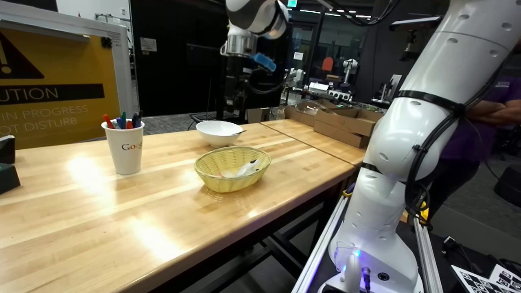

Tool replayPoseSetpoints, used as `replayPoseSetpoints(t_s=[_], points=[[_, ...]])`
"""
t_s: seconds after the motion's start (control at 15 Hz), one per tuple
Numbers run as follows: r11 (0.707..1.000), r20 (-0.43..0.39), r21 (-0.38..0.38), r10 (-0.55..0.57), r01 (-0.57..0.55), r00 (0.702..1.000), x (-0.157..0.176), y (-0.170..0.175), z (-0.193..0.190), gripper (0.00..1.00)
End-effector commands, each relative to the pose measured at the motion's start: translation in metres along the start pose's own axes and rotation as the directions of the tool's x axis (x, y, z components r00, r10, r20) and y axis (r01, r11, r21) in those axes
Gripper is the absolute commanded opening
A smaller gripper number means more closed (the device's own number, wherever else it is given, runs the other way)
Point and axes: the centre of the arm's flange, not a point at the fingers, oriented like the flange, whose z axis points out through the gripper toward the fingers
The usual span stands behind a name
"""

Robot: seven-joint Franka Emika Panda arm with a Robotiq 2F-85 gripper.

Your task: Take a blue and black pen from the cup and place them in the yellow basket

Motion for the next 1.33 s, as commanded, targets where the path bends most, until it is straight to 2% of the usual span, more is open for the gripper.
replayPoseSetpoints(t_s=[0.0,0.27,0.33,0.4,0.47,0.6,0.8,1.27], points=[[0.988,0.038,-0.016,-0.152,0.153,0.988,0.048,-0.049,0.009,1.0],[0.949,0.042,-0.059,-0.309,0.311,0.95,0.092,-0.098,0.011,1.0],[0.952,0.045,-0.066,-0.297,0.299,0.954,0.098,-0.102,0.008,1.0],[0.962,0.042,-0.045,-0.266,0.268,0.963,0.077,-0.103,0.018,1.0],[0.959,0.039,-0.051,-0.278,0.28,0.96,0.084,-0.108,0.016,1.0],[0.957,0.037,-0.054,-0.282,0.284,0.959,0.092,-0.108,0.015,1.0],[0.953,0.037,-0.043,-0.298,0.3,0.954,0.095,-0.087,0.017,1.0],[0.897,0.057,-0.058,-0.436,0.439,0.898,0.115,-0.096,-0.002,1.0]])
